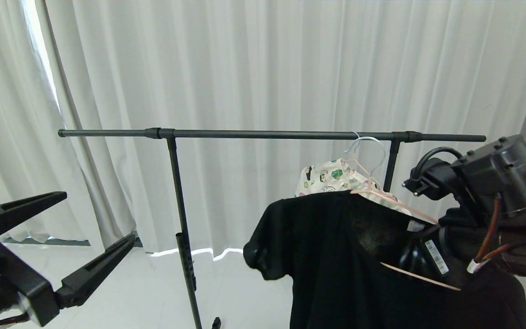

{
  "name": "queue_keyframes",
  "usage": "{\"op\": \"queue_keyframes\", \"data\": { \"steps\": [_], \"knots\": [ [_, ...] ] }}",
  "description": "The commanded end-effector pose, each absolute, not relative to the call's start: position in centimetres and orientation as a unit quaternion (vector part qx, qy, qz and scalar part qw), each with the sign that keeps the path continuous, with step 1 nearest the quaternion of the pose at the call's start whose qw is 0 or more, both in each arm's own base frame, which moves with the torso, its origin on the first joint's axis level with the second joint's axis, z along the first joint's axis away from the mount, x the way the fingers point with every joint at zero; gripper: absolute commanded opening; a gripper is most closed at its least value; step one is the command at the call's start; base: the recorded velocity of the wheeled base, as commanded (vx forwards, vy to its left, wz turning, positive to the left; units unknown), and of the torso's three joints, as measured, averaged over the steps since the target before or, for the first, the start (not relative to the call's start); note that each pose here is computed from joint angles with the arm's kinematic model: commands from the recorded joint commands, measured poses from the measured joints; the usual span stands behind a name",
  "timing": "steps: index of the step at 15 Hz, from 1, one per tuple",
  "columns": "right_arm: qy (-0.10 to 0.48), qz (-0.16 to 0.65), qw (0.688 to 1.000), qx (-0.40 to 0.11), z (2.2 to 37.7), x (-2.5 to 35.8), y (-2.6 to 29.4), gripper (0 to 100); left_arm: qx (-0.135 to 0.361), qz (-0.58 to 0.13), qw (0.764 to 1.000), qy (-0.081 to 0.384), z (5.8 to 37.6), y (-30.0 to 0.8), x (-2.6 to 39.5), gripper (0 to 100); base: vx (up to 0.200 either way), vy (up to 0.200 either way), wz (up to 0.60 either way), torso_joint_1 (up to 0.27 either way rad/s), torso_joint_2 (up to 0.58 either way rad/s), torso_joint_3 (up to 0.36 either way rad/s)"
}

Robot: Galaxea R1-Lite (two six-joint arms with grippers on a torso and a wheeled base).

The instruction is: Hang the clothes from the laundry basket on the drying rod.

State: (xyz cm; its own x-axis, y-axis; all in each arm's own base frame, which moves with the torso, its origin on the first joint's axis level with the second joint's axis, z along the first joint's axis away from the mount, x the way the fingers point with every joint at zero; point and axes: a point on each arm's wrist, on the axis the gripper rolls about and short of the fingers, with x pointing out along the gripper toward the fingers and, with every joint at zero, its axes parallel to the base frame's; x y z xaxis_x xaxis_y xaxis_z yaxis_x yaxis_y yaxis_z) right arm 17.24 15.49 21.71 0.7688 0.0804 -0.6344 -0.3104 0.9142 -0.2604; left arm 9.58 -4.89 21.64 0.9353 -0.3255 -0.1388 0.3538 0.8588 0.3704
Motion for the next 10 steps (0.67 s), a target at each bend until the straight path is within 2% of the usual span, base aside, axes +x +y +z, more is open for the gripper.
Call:
{"op": "queue_keyframes", "data": {
  "steps": [1,6,10],
  "knots": [
    [0.336,0.064,0.926,-0.159,21.48,19.12,17.32,0,0.209,-0.161,0.963,0.064,20.88,-5.55,11.10,100,0.000,0.000,0.00,0.000,0.00,0.000],
    [0.330,0.051,0.931,-0.144,21.61,19.48,17.63,0,0.207,-0.161,0.963,0.067,20.76,-5.58,11.14,100,0.000,0.000,0.00,0.000,0.00,0.000],
    [0.324,0.051,0.934,-0.139,21.63,19.67,17.81,0,0.206,-0.161,0.963,0.067,20.76,-5.58,11.14,100,0.200,0.000,0.00,-0.004,0.00,0.002]
  ]
}}
